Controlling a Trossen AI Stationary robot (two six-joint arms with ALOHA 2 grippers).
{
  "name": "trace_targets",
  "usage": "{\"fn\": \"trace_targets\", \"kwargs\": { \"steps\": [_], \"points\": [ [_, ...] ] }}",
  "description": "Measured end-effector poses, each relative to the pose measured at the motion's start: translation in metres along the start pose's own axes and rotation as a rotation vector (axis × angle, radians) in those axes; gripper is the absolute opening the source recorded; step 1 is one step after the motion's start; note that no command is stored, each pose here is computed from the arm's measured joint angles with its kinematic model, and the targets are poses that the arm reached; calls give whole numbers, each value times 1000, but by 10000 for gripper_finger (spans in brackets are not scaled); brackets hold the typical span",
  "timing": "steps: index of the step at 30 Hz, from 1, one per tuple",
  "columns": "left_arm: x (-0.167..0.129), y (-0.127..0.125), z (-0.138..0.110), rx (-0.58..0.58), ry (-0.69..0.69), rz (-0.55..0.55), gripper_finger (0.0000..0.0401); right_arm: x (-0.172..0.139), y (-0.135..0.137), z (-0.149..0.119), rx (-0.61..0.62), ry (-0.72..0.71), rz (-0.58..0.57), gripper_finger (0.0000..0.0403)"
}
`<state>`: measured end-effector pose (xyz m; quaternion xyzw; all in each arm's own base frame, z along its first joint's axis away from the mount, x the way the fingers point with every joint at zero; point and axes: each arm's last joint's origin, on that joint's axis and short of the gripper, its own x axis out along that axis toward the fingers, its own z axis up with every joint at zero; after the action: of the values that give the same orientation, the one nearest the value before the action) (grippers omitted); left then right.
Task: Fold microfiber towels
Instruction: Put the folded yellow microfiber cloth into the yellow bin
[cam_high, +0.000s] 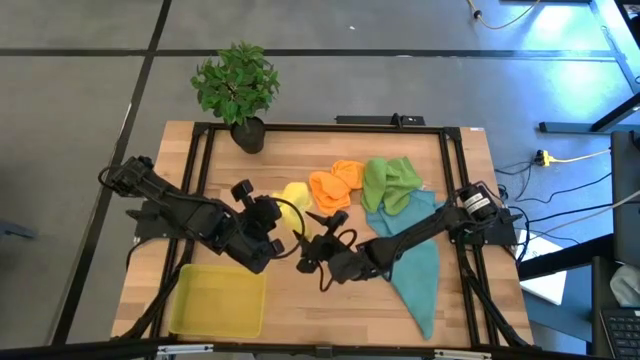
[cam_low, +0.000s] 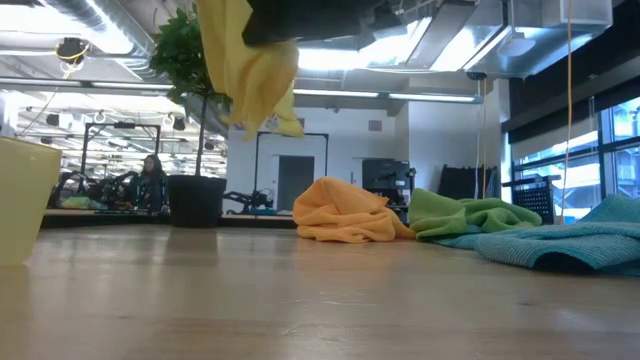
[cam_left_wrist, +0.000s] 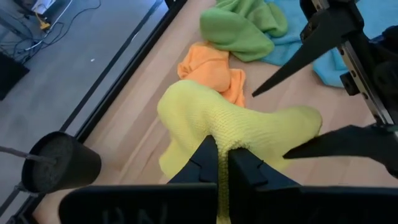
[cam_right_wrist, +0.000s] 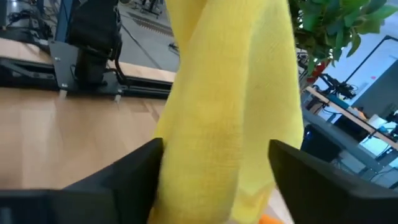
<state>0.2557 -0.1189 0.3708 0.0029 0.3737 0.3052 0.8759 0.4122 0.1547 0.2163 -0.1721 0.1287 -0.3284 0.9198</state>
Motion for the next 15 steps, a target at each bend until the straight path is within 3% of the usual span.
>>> {"fn": "trace_targets", "kwargs": {
  "steps": [5,12,15],
  "points": [
    [-1,-1,-1,4,26,-23,0,-5,3,-2,-32,9,12,195],
    [-11,0,-18,104,179,-67,0,-17,11,-4,-99,5,78,22],
    [-20,-2,-29,141,280,-115,0,-22,15,-1,-94,-28,172,15]
  ]
}}
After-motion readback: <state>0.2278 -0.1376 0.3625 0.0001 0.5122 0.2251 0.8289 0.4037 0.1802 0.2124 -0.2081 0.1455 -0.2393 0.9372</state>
